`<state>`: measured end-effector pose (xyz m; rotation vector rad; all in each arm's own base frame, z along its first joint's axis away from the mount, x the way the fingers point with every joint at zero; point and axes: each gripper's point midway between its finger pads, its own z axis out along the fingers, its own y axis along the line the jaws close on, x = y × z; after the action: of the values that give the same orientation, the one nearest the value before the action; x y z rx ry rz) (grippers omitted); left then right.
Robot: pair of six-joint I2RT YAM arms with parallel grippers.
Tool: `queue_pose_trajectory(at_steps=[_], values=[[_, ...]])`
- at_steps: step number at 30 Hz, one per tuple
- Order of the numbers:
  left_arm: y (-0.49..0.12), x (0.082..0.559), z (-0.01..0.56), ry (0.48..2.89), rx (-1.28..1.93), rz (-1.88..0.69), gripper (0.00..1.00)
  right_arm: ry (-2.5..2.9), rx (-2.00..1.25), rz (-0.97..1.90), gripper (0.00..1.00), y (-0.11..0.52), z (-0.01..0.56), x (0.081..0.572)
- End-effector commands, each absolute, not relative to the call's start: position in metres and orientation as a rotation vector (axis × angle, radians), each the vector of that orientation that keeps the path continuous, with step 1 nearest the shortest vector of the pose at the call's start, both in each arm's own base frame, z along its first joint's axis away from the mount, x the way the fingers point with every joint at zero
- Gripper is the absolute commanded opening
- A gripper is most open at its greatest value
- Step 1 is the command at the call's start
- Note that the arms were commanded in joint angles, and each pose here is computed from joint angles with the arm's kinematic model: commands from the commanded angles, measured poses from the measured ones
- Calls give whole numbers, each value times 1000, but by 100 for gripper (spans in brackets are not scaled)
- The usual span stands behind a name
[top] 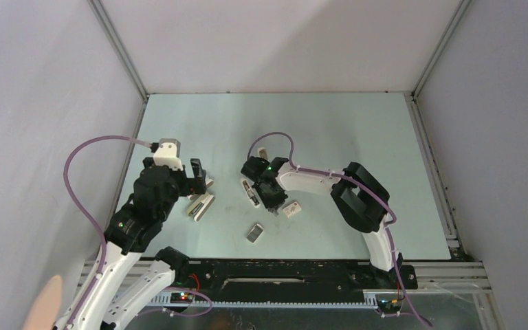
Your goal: Load the staples into the stapler
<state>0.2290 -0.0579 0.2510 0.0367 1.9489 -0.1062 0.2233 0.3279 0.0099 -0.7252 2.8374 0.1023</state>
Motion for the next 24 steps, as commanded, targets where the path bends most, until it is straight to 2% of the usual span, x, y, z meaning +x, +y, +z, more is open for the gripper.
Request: queue_pose_trajectory(at_steps=[1,13,24], values=[[-56,232,258,1911,41,-104,100,2692,-733,243,14,354,54,232],[-46,232,258,1901,-2,-65,100,2315,-752,438,11,406,111,271],[-43,231,260,1891,-14,-55,100,2220,-761,398,11,415,87,288]])
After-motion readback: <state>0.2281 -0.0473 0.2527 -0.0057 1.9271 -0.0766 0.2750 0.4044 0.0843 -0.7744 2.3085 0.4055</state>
